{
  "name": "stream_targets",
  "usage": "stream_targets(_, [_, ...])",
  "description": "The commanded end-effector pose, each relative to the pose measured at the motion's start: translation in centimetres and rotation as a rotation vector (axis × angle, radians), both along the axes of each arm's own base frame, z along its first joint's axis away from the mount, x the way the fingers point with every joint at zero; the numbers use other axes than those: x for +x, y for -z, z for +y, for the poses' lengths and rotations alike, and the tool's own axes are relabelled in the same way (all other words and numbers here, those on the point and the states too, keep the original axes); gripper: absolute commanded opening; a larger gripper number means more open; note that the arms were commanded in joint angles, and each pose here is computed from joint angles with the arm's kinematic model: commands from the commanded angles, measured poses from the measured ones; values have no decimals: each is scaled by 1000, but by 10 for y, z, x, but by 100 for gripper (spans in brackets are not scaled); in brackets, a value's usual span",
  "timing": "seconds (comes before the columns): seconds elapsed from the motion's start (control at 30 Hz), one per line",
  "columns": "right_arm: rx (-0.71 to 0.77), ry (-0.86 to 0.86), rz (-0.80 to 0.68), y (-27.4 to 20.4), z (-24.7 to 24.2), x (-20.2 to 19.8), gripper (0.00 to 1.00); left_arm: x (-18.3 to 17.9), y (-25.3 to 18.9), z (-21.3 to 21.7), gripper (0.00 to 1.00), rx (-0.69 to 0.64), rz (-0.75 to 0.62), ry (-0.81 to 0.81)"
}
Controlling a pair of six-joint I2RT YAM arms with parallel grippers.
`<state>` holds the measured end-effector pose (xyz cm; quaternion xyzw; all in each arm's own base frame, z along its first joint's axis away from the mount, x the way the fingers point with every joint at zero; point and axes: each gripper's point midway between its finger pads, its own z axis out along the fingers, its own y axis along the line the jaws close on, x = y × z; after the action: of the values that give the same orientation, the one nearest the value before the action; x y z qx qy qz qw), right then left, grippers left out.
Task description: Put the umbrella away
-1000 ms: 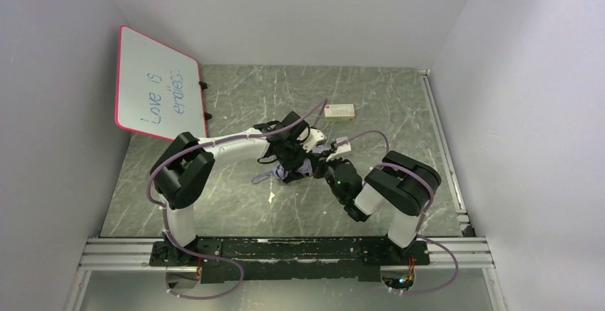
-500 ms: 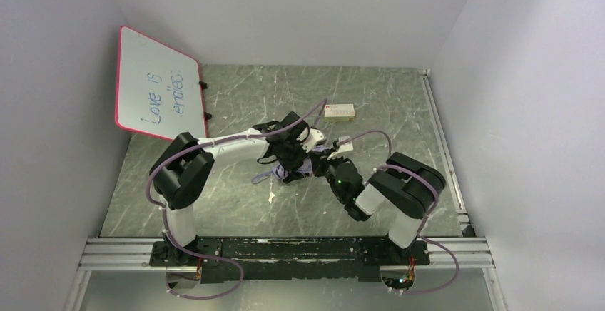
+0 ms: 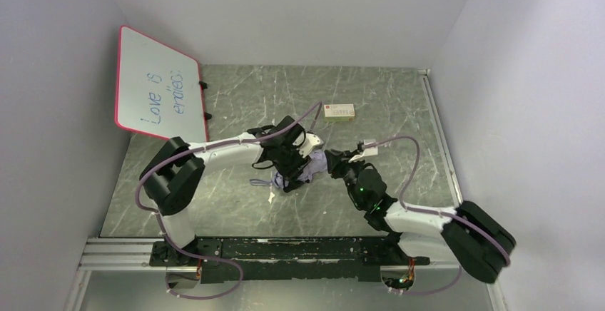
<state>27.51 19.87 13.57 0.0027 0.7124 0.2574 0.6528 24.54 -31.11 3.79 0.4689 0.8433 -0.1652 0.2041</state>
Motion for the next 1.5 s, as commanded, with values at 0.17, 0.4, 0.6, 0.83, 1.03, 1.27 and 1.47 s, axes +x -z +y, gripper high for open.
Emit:
stream_targets(0.17, [-241,163,164,1,-42,0,51,-2,-67,-21,62,-184,-56,25])
stream_targets(0.4, [-297,212,156,-35,-54,2,98,26,-133,-9,92,-294,-215,-93])
stream_targets(0.6, [-383,201,200,-58,-55,1,100,69,-196,54,96,-365,-448,-479])
stream_targets(0.83, [-378,224,234,-90,-55,3,100,61,-255,145,94,-384,-675,-860])
stream_targets(1.03, [-331,292,245,-96,-70,-3,100,33,-290,201,93,-454,-752,-1072])
stream_targets(1.27, [-197,255,134,-128,-78,-17,100,3,-279,248,95,-424,-788,-1204])
stream_targets(1.47, [-126,280,70,-149,-97,-31,100,-12,-265,270,95,-371,-805,-1236])
